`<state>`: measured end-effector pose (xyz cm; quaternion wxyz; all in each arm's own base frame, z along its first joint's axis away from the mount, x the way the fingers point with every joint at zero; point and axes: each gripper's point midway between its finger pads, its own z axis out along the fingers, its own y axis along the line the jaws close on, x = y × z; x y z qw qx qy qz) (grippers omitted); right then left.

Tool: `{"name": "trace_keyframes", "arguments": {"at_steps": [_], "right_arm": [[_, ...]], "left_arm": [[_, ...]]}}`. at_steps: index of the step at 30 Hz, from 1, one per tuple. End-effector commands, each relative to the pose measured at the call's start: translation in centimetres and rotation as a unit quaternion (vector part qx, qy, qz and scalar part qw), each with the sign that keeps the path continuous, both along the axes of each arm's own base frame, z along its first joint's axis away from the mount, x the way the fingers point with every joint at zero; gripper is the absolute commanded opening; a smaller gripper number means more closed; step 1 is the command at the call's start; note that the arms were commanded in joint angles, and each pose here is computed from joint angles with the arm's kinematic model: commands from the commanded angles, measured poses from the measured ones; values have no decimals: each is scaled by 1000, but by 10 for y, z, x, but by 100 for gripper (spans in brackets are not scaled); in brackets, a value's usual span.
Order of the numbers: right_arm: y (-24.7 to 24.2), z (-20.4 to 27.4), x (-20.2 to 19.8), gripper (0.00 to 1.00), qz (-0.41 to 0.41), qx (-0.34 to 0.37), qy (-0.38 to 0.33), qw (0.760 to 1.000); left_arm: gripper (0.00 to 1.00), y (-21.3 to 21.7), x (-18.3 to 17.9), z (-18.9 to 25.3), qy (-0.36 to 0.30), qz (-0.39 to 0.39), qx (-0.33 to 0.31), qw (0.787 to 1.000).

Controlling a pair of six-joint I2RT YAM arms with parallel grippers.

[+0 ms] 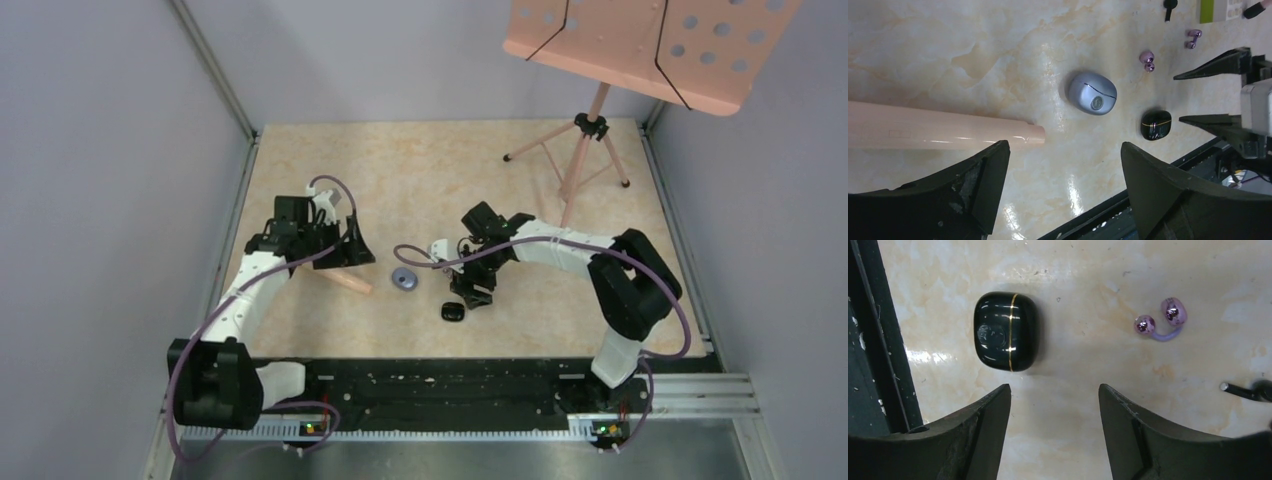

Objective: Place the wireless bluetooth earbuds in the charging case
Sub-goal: Pick up the charging case at the center of the board.

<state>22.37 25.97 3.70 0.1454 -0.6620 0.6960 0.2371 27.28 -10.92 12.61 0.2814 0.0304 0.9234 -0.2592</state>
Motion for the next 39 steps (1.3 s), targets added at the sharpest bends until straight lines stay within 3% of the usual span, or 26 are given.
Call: {"name": "trace_keyframes", "arguments": {"at_steps": [1, 5, 8, 12, 16, 22, 31, 39], "right_arm": [[22, -1, 0, 68, 6, 27, -31, 999], [31, -5, -5, 77, 2, 39, -47, 998], [35, -7, -13, 94, 8, 41, -42, 998], [39, -6, -18, 96, -12, 43, -39, 998], [40, -2, -18, 99, -88, 39, -18, 995], [39, 6, -18, 99, -241, 15, -3, 970], [52, -1, -36, 90, -330, -14, 31, 943], [55, -13, -27, 80, -351, -41, -25, 935]], "left_arm": [[88, 4, -3, -2, 29, 41, -48, 998], [90, 20, -2, -9, 53, 79, -74, 993], [90, 25, -1, -8, 52, 92, -81, 991], [89, 27, -3, -6, 51, 99, -84, 990], [88, 30, -6, -5, 54, 113, -86, 988], [88, 31, -8, -8, 58, 134, -97, 984], [87, 32, -10, -14, 64, 139, -97, 983], [86, 33, -14, -11, 56, 154, -97, 982]]}}
